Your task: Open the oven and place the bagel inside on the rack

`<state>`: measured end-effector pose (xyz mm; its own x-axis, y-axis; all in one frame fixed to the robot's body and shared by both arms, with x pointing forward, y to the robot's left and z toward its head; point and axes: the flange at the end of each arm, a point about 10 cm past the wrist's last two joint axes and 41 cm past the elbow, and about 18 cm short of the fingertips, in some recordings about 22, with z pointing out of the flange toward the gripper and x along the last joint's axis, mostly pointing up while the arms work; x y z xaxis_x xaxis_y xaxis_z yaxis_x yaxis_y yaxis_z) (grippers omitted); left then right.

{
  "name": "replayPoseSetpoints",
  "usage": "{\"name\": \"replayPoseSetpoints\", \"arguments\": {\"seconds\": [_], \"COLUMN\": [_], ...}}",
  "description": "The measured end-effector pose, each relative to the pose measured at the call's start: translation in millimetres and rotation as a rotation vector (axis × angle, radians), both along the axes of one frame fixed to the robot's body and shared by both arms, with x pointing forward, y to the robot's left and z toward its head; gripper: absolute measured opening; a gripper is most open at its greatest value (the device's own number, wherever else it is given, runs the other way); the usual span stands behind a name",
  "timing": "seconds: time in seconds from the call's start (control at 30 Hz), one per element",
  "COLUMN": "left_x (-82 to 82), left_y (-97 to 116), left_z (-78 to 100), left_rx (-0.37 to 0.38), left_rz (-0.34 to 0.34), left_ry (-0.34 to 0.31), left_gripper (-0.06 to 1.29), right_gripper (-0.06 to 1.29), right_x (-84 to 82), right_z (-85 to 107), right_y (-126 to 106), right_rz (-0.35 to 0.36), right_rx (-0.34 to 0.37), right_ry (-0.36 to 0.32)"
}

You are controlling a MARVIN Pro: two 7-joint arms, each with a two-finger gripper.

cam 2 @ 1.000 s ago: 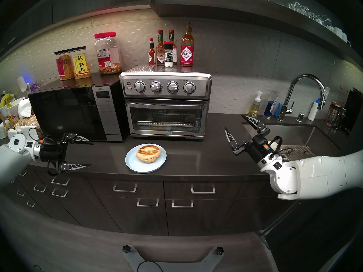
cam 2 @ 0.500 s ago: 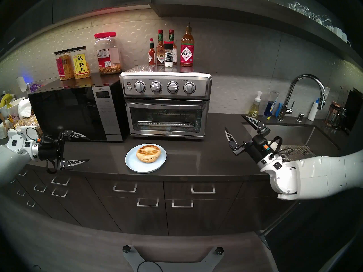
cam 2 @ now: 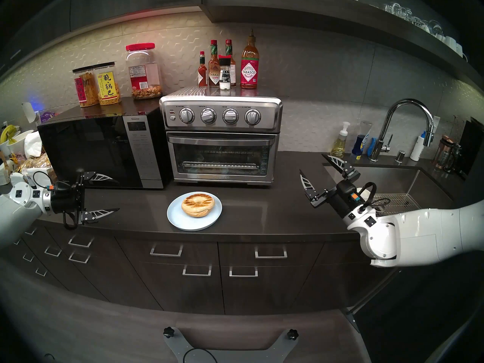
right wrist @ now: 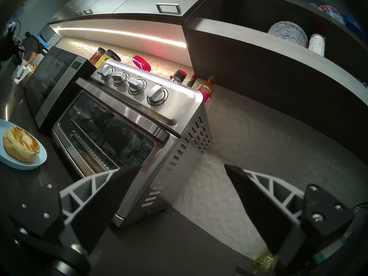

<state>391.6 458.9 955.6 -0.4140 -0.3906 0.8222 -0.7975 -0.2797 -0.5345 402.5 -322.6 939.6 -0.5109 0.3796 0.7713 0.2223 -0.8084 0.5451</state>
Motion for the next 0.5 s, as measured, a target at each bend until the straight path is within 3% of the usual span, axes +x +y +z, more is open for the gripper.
{"name": "replayPoseSetpoints", "arguments": {"seconds": [0.5], "left_x": [-1.0], "left_y": [-2.4], "left_z": [-1.8], "left_rx": [0.007], "left_rz": [0.002], "left_ry": [-0.043], "left_gripper": [1.23], "right_gripper": [1.23], "right_x": [-0.1], "right_z": [-0.4], "right_y": [0.0], "right_rz": [0.0], "right_rx": [0.0], "right_ry": [0.001]}}
